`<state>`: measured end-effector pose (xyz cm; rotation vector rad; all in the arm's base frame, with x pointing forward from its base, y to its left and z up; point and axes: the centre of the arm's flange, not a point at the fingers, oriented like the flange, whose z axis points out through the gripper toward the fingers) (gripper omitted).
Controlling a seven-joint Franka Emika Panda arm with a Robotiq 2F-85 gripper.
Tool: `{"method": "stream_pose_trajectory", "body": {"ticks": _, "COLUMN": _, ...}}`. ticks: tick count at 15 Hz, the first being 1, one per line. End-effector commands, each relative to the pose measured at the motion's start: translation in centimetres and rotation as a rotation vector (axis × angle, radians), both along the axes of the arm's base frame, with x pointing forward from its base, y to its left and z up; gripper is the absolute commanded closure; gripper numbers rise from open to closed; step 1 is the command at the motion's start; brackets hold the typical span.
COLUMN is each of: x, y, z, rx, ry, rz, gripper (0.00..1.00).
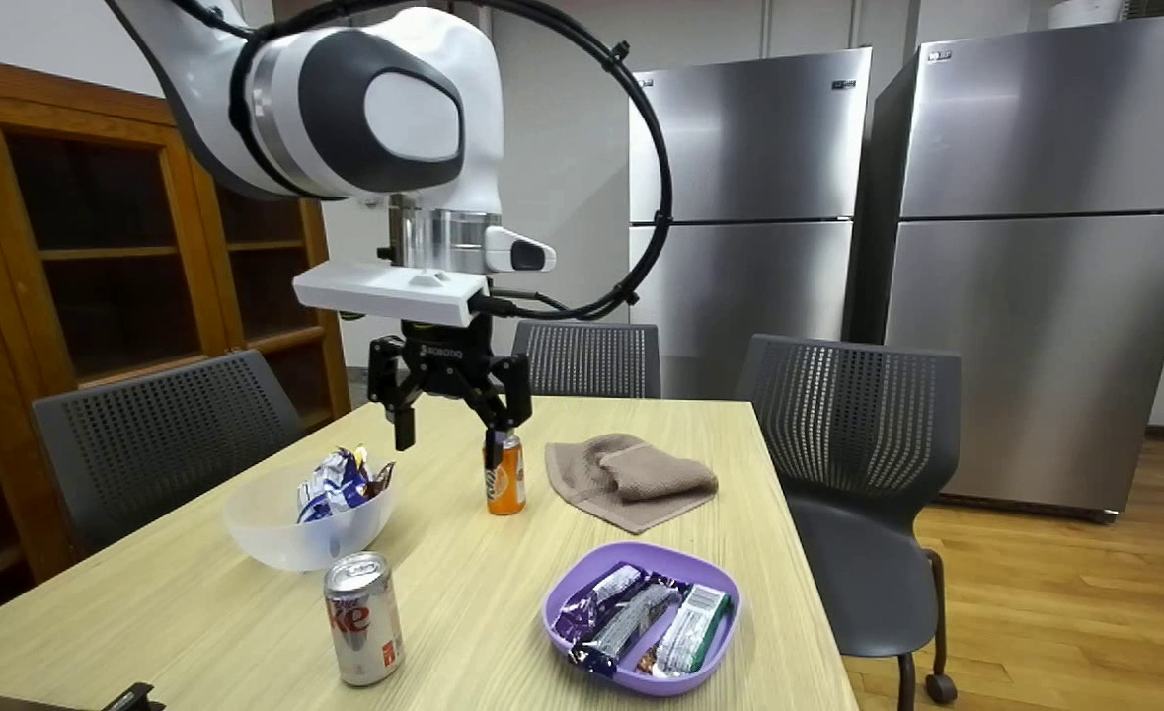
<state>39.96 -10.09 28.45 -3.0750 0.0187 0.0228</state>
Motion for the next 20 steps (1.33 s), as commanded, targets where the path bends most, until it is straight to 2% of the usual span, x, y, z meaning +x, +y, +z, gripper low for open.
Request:
{"method": "stream_pose_trajectory", "body": {"ticks": 1, "x": -1.9, "y": 2.8, "z": 1.8, "rx": 0.047, "ry": -0.009, "rz": 0.088, "gripper": 0.0}}
{"method": "stream_pose_trajectory", "body": {"ticks": 3, "x": -2.1, "y": 3.8, "z": 2.2, "rx": 0.055, "ry": -0.007, "rz": 0.104, "gripper": 0.0}}
{"method": "stream_pose_trajectory", "body": {"ticks": 4, "x": -0.8, "y": 2.8, "z": 0.8, "rx": 0.029, "ry": -0.001, "rz": 0.075, "gripper": 0.0}}
{"method": "stream_pose_trajectory", "body": {"ticks": 20, "x": -1.2, "y": 3.4, "z": 1.2, "rx": 0.034, "ry": -0.003, "rz": 0.09, "gripper": 0.0}}
